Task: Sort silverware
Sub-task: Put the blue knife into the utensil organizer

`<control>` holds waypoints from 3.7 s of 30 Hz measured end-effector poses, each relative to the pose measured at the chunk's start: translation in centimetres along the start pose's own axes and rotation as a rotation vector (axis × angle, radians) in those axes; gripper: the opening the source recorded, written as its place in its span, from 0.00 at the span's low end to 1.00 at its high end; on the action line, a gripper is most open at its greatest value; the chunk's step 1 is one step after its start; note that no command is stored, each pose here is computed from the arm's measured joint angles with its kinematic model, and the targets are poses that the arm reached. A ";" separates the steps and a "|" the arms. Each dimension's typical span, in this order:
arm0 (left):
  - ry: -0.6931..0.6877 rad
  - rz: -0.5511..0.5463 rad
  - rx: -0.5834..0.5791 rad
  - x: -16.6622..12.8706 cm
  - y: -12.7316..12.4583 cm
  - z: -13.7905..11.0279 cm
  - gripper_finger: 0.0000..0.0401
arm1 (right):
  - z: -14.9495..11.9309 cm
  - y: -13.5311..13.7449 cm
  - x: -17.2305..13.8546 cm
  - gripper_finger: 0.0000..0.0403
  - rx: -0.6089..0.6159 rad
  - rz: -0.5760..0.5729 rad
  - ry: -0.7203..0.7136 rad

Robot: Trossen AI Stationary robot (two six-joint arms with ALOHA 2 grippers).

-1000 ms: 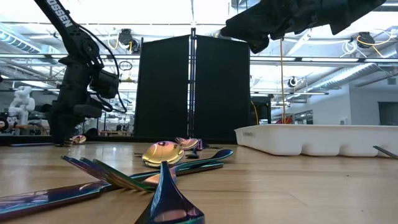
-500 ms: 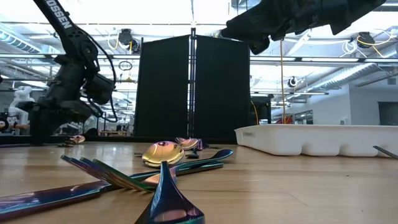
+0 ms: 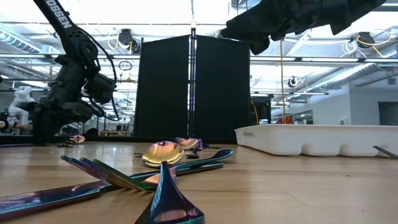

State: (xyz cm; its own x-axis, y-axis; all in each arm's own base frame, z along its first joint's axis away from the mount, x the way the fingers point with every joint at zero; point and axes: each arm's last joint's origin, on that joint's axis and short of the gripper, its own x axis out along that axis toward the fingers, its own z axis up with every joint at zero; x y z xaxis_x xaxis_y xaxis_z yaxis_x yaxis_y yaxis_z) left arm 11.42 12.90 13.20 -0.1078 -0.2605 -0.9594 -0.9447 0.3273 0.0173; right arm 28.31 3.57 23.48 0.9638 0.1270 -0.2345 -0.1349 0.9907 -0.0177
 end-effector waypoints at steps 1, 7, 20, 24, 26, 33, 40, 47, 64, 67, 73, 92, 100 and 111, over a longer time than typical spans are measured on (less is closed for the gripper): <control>-0.005 0.008 -0.012 0.0 0.0 0.0 0.16 | 0.0 0.0 0.0 0.28 0.000 0.000 0.000; -0.013 0.018 0.007 0.0 0.0 0.1 0.19 | 0.0 0.0 0.0 0.28 0.002 0.000 0.004; -0.032 0.033 0.053 0.0 -0.6 0.0 0.34 | -0.2 0.0 0.0 0.28 0.008 0.000 0.017; -0.029 0.006 0.076 0.0 -0.7 0.0 0.32 | -0.2 0.0 0.0 0.28 0.008 0.000 0.017; -0.030 -0.001 0.078 0.0 -0.7 0.0 0.32 | -0.2 0.0 0.0 0.28 0.011 0.001 0.017; -0.029 -0.014 0.089 0.0 -0.7 0.1 0.28 | -0.2 0.0 0.0 0.28 0.013 0.001 0.018; -0.030 -0.019 0.089 0.0 -0.8 0.1 0.18 | -0.2 0.0 0.0 0.28 0.013 0.002 0.018; -0.026 -0.018 0.065 0.0 -0.8 0.0 0.12 | -0.2 0.0 0.0 0.28 0.013 0.002 0.019; 0.178 -0.006 -0.057 -0.1 -0.2 -1.7 0.11 | -0.2 0.0 0.0 0.28 0.015 0.004 0.019; 0.181 -0.012 -0.058 -0.1 -0.3 -1.7 0.11 | -0.2 0.0 0.0 0.28 0.015 0.004 0.019; 0.169 -0.017 -0.050 -0.1 -0.3 -1.6 0.11 | -0.2 0.0 0.0 0.28 0.015 0.004 0.019; 0.096 0.038 0.052 -0.5 -1.0 -1.3 0.26 | -0.2 0.0 0.0 0.28 0.014 0.005 0.019; 0.055 0.027 0.095 -0.4 -1.2 -0.9 0.34 | -0.2 0.1 0.0 0.28 0.015 0.029 0.019; 0.091 0.050 0.106 -0.5 -1.0 -1.3 0.34 | -0.2 0.1 0.0 0.28 0.019 0.028 0.019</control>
State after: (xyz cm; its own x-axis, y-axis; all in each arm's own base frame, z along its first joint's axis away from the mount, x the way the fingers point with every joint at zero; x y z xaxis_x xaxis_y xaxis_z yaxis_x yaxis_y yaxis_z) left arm 12.00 11.55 14.00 -0.1861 -0.3215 -0.9284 -0.9002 0.4344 0.0301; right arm 28.25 3.67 23.31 0.9550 0.1543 -0.2532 -0.1577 0.9875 0.0072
